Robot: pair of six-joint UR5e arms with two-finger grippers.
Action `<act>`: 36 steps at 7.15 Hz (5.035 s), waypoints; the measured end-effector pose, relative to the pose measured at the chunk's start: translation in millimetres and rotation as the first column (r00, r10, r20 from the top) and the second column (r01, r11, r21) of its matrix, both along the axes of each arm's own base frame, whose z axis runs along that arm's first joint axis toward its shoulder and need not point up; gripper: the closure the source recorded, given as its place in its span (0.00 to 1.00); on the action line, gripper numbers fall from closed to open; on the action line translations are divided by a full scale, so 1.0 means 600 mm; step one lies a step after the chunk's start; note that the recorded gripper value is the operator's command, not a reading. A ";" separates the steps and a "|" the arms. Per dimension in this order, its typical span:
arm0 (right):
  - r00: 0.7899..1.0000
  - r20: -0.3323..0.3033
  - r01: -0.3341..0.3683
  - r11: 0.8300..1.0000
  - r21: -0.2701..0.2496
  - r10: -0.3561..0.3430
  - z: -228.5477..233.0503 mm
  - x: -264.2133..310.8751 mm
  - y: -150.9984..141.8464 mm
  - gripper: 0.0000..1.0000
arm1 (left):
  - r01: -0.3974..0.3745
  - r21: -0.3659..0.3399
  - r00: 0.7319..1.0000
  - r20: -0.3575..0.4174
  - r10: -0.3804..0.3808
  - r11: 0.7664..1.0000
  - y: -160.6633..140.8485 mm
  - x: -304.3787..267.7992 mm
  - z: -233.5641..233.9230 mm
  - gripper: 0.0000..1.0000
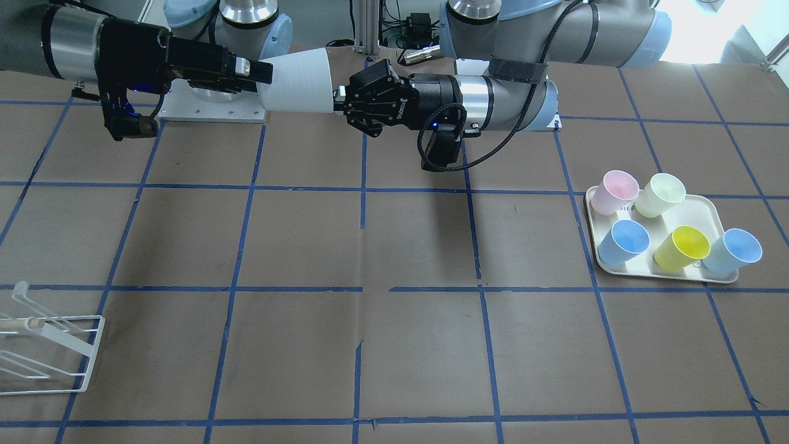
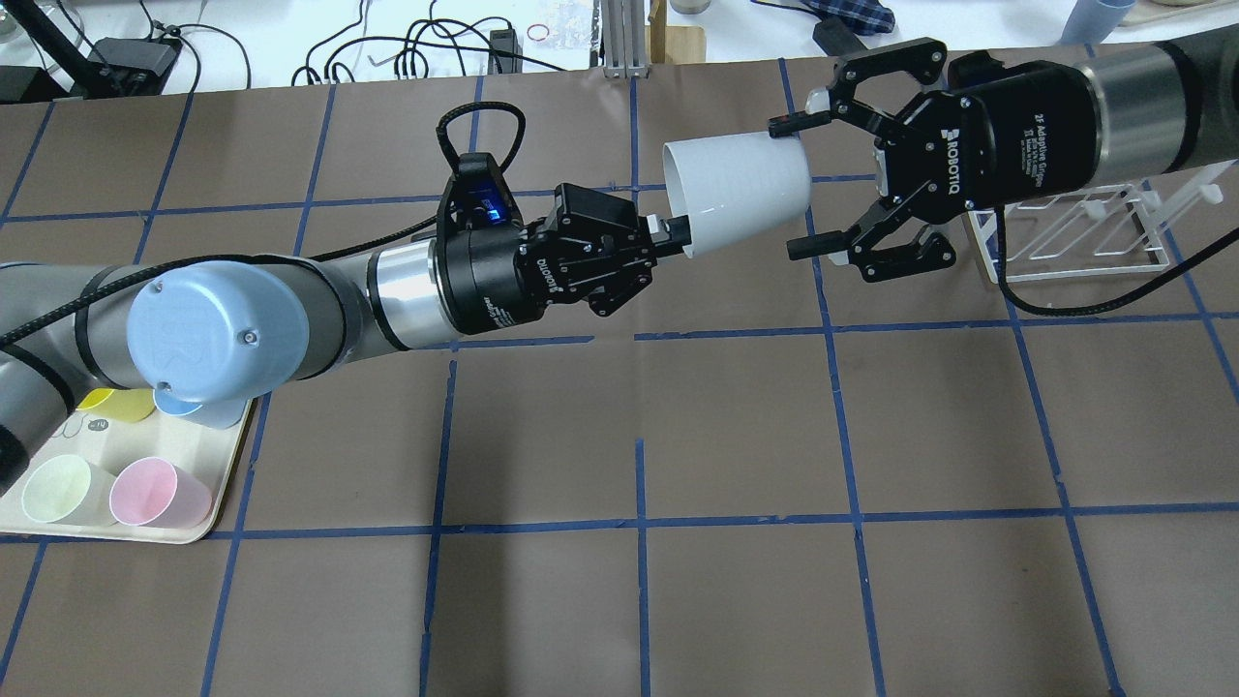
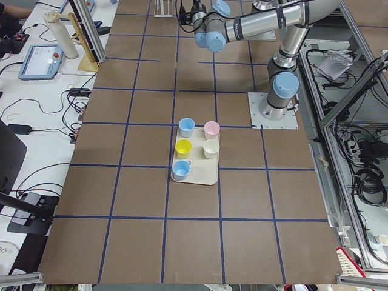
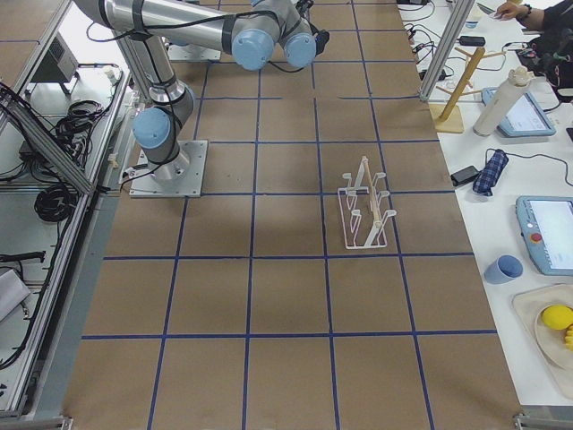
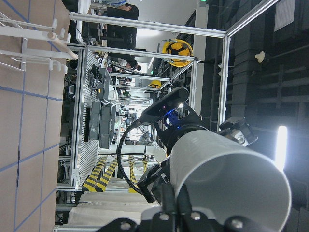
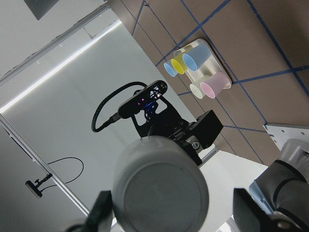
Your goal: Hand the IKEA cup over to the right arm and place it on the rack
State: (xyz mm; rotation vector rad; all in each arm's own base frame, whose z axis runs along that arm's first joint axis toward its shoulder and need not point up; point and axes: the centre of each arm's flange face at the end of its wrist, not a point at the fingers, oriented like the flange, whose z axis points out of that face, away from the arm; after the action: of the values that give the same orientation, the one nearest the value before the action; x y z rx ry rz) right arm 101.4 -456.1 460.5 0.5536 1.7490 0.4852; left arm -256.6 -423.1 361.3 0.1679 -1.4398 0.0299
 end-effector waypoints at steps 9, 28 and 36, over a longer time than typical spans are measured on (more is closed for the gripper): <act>0.999 0.020 0.032 0.999 -0.017 -0.032 0.003 -0.002 -0.012 0.41 | 0.002 -0.001 1.000 0.001 -0.002 1.000 -0.001 0.000 0.002 1.00; 0.759 -0.647 -0.306 0.920 -0.244 0.081 0.022 -0.194 -0.062 0.41 | 0.059 0.188 0.832 0.533 -0.152 0.980 -0.125 0.372 0.040 0.00; 0.218 -0.976 -0.564 0.818 -0.112 0.017 -0.020 -0.321 -0.153 0.59 | 0.163 0.175 -0.171 0.974 -0.147 0.971 -0.138 0.261 0.265 0.00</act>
State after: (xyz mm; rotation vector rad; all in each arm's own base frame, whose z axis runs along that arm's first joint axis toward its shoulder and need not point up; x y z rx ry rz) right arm -91.4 -548.1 448.6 0.0643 3.1307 -0.1407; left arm -100.3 -505.7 520.1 -0.1396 -3.1654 -0.0620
